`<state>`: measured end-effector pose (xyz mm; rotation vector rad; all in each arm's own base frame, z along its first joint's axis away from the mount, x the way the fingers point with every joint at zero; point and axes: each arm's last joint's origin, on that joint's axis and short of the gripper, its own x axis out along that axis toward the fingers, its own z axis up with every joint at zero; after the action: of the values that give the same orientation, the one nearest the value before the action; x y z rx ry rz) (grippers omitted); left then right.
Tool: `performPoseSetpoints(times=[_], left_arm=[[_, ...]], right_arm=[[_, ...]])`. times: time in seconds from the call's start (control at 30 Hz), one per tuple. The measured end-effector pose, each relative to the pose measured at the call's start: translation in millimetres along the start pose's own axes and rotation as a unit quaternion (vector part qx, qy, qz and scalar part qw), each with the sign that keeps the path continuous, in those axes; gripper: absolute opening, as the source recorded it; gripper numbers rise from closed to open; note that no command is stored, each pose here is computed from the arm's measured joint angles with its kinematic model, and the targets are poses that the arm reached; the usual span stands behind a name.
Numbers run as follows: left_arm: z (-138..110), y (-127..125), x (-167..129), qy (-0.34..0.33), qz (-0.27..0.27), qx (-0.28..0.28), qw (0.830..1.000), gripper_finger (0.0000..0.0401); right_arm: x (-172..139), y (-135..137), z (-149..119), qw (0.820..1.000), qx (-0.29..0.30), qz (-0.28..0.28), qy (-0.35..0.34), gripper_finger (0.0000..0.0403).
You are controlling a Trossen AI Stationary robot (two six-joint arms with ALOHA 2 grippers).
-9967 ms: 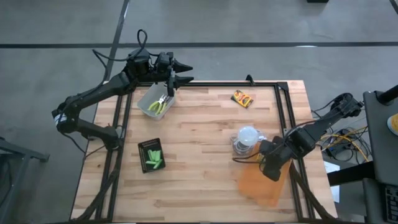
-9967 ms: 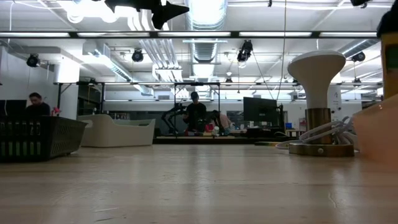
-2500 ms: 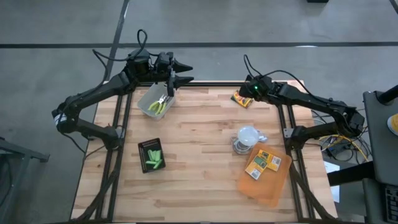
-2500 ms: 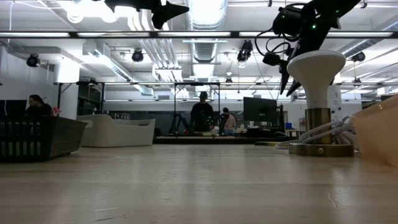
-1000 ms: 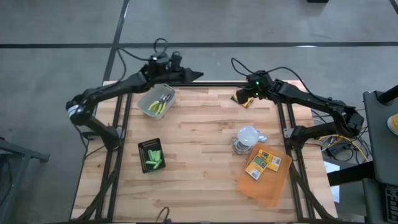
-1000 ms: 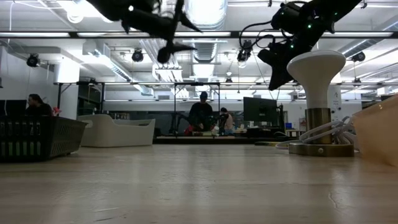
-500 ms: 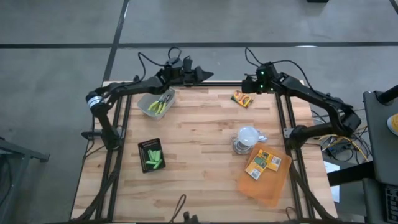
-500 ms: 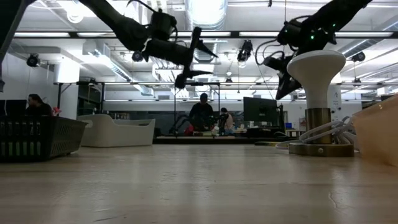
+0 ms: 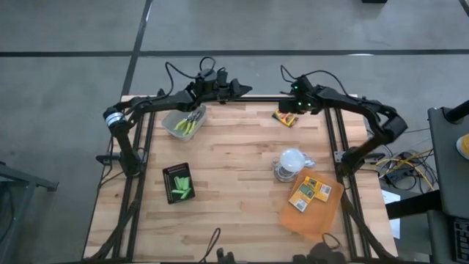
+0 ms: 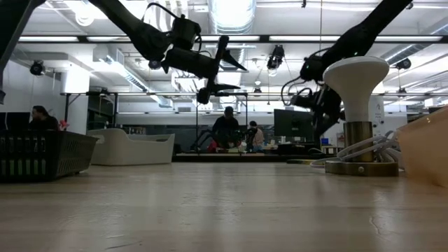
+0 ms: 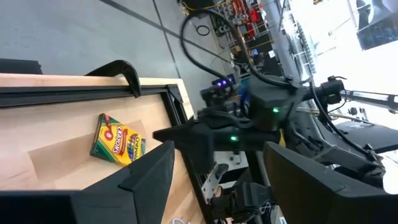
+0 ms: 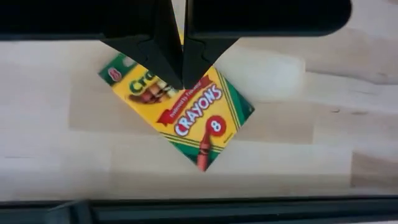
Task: Pick & Place School Supplies
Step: Put the yellow yellow crayon box into the orange bin
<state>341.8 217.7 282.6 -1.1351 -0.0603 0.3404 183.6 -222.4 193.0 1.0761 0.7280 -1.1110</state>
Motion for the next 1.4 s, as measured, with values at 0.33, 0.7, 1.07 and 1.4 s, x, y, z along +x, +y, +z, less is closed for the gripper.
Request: performPoseSetpoints(times=[0.33,0.7,1.07,1.4], left_arm=[[-0.1,0.2,0.1,-0.003,0.003,0.012,1.0,0.0252],[0.0,0.4,0.0,-0.003,0.004,0.025,1.0,0.0252],[0.2,0.7,0.0,-0.004,0.005,0.025,1.0,0.0252],[0.1,1.2,-0.1,-0.004,0.008,0.025,1.0,0.0252]], right_arm=[[36.7,15.2,21.0,0.995,-0.018,-0.061,0.079,0.0008],[63.5,29.6,40.0,0.983,-0.053,-0.105,0.144,0.0008],[73.5,30.3,34.6,0.976,-0.069,-0.116,0.173,0.0008],[67.7,60.2,14.2,0.968,-0.102,0.008,0.227,0.0008]])
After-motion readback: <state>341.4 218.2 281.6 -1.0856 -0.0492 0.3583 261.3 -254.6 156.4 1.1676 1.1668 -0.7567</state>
